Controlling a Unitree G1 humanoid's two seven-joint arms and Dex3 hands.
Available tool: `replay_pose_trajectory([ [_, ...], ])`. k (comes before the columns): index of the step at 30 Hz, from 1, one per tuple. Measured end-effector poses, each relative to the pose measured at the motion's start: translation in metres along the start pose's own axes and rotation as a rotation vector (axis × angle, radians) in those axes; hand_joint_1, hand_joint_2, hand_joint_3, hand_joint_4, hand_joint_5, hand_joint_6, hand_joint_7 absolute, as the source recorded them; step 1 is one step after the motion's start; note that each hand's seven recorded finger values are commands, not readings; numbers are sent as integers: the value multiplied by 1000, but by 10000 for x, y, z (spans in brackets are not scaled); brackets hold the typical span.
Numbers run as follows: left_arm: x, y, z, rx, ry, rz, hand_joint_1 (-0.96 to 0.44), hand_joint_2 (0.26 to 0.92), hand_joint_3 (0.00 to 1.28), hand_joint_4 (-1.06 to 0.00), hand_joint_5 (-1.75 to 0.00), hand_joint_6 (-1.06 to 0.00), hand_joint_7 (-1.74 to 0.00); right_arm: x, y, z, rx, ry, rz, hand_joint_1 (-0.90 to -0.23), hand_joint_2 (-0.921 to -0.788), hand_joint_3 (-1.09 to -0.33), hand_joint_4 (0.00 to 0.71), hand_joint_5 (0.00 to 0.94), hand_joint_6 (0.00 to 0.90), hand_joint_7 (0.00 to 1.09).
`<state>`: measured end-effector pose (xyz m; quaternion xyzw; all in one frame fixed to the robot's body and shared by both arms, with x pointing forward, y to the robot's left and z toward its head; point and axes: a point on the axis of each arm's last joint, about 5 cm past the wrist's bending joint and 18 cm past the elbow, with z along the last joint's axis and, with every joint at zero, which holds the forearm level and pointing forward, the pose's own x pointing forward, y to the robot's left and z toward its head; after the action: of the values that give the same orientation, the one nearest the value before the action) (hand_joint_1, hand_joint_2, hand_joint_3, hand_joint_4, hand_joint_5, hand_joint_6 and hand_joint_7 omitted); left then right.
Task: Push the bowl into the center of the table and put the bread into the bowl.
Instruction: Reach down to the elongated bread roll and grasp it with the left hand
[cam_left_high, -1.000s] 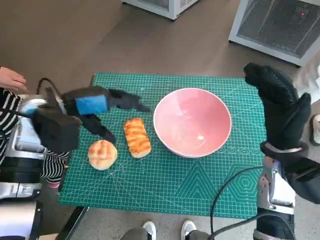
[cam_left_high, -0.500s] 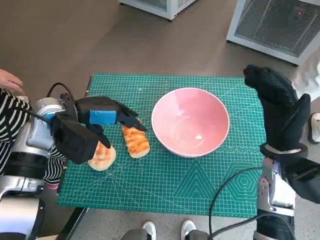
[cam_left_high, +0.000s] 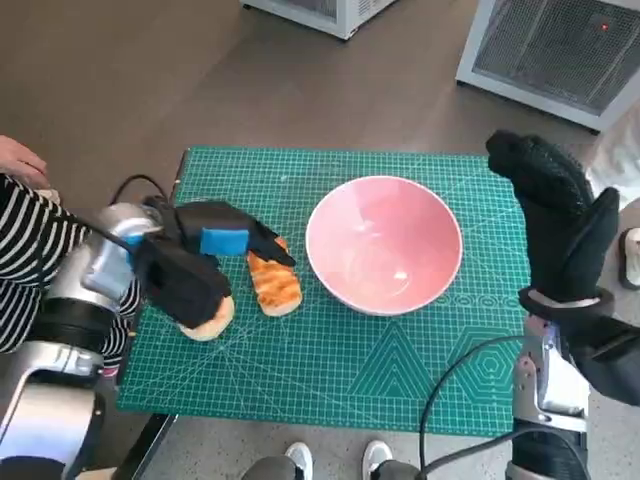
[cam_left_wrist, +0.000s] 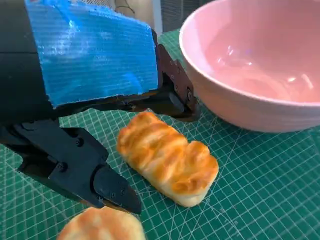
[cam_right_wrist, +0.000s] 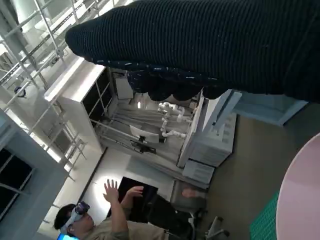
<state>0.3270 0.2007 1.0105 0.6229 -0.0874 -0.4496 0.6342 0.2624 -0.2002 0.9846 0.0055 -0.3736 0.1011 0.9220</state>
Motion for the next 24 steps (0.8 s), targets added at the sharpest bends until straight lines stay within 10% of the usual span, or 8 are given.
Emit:
replay_pose_trajectory([
  [24, 437, -102, 119, 88, 25, 7, -7, 817, 28, -540, -18, -681, -21, -51, -4, -15, 3, 15, -7, -654, -921, -675, 121, 0, 94, 429],
])
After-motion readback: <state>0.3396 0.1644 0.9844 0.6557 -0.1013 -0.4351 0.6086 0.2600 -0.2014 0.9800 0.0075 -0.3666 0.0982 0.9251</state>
